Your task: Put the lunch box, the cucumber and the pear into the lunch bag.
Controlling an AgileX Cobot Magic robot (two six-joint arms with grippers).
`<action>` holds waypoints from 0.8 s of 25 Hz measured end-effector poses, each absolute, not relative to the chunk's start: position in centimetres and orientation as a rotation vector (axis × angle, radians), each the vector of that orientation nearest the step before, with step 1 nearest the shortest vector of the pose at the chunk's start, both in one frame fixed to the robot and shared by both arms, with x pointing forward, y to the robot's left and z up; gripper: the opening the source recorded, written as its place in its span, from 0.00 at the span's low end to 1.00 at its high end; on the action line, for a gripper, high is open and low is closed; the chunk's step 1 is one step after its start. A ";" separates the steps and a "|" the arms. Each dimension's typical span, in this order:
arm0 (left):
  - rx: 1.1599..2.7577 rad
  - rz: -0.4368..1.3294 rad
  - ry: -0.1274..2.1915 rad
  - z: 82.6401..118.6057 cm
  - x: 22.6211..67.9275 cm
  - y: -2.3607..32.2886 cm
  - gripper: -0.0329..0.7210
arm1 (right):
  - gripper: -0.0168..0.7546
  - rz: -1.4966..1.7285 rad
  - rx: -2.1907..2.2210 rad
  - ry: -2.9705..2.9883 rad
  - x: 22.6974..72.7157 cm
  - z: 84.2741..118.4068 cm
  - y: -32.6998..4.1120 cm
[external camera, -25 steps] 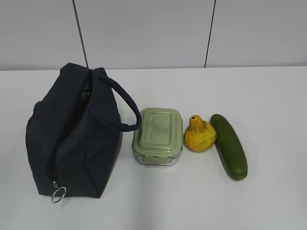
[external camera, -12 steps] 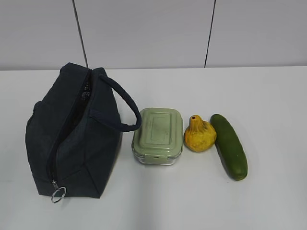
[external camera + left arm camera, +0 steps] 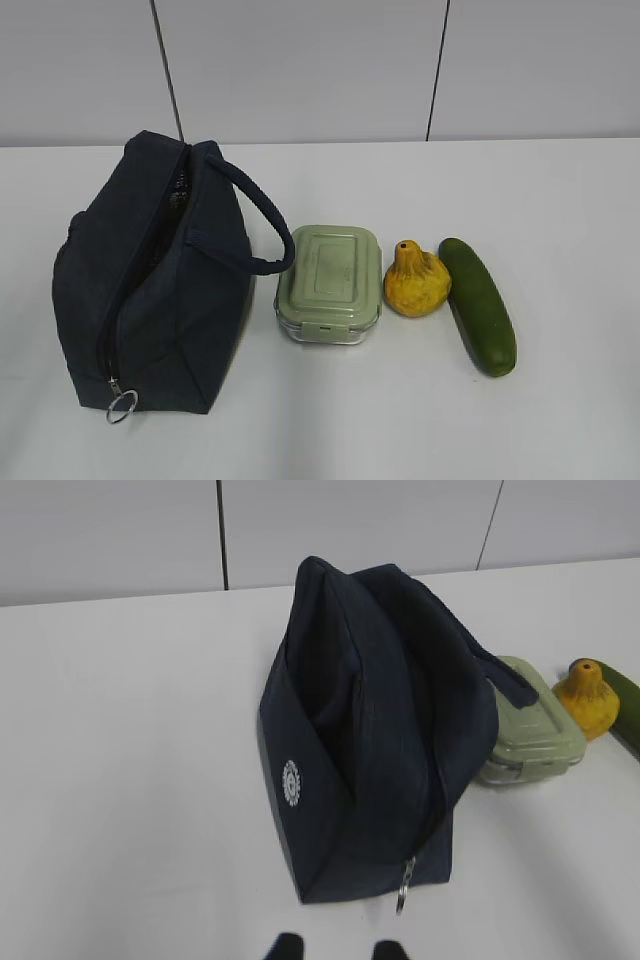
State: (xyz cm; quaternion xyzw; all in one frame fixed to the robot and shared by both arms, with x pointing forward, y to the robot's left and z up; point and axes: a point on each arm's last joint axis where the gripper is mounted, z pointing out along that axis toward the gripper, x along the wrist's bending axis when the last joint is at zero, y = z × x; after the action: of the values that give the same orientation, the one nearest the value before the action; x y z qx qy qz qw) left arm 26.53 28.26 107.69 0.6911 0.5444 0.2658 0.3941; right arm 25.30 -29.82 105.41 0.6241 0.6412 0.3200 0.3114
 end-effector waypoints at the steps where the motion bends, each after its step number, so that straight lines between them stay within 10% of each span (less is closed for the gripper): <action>1: 1.760 0.649 1.393 108.1 27.4 28.1 0.28 | 0.11 0.836 1.667 1.713 26.2 105.7 -29.7; 11: 1.836 0.341 1.469 112.0 36.3 25.9 0.43 | 0.43 0.845 1.826 1.918 35.3 107.9 -28.1; 20: 2.019 0.110 1.517 108.2 42.8 24.6 0.57 | 0.58 0.778 1.937 2.150 42.9 106.8 -26.9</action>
State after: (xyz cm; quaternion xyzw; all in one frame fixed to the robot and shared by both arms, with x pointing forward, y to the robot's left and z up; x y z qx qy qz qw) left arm 42.81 24.63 108.22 0.7614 0.5720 0.0416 0.3021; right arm 42.92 -26.94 106.78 0.6449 0.7155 0.2589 0.0724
